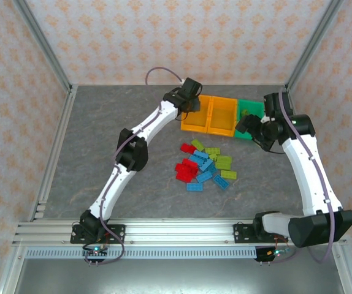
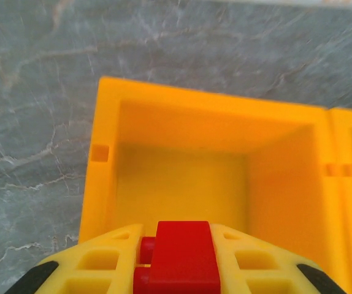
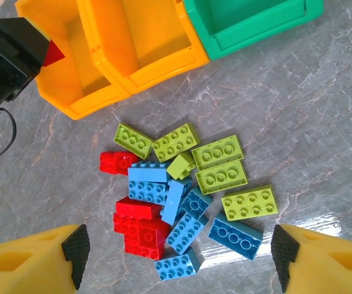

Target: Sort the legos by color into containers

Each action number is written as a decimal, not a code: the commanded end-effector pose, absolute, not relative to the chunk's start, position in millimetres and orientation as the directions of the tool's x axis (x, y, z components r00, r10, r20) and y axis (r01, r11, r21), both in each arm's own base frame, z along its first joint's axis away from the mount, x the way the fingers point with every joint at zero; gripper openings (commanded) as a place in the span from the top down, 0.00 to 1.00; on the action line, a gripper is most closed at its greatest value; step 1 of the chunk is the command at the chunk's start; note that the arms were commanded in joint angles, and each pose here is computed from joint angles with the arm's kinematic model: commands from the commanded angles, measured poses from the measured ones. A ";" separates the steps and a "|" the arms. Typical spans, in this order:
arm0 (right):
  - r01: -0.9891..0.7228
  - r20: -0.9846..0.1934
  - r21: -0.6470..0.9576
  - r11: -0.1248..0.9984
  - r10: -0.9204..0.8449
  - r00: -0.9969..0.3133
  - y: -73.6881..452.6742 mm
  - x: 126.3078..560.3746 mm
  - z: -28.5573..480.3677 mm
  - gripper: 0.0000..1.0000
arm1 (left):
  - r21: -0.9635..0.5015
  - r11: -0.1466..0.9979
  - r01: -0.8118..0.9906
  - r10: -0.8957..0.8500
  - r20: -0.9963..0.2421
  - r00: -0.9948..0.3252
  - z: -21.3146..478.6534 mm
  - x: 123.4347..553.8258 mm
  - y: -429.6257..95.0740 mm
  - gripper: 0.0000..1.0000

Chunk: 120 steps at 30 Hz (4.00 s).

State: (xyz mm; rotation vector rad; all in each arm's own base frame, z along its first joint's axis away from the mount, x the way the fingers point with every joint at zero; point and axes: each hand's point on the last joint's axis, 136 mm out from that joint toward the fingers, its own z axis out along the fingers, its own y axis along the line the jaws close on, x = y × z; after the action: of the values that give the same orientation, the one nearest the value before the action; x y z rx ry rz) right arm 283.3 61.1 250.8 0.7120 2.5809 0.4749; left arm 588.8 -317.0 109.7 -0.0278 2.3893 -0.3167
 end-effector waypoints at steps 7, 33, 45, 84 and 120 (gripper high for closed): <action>0.402 -0.288 0.400 0.824 0.529 -0.798 60.7 275.9 231.8 0.20 | -0.278 0.937 0.212 -0.072 -0.747 -0.661 205.3 575.2 -332.6 0.44; -0.365 -0.093 0.074 0.928 -0.358 -0.929 219.9 190.3 92.7 0.17 | -0.041 0.973 0.226 0.093 -0.829 -0.552 267.8 327.0 -157.6 0.35; -0.210 -0.022 0.183 0.960 -0.210 -0.977 239.0 172.3 46.2 0.01 | -0.109 0.979 0.174 0.014 -0.811 -0.585 242.0 299.7 -140.3 0.20; 0.257 -0.548 0.134 0.957 0.288 -0.785 100.8 424.8 208.5 0.52 | -0.228 0.968 0.107 -0.104 -0.749 -0.655 209.3 278.6 -137.0 0.06; 0.345 -0.173 0.238 0.908 0.389 -0.905 80.7 290.5 100.5 0.16 | -0.191 0.942 0.276 0.061 -0.710 -0.701 208.7 312.5 -222.4 0.00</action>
State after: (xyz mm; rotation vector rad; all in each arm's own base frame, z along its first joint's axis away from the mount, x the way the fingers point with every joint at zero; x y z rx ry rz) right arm 292.9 75.0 122.4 0.5434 2.8228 0.2454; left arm 307.1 -207.0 193.7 0.2004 2.3730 -0.3203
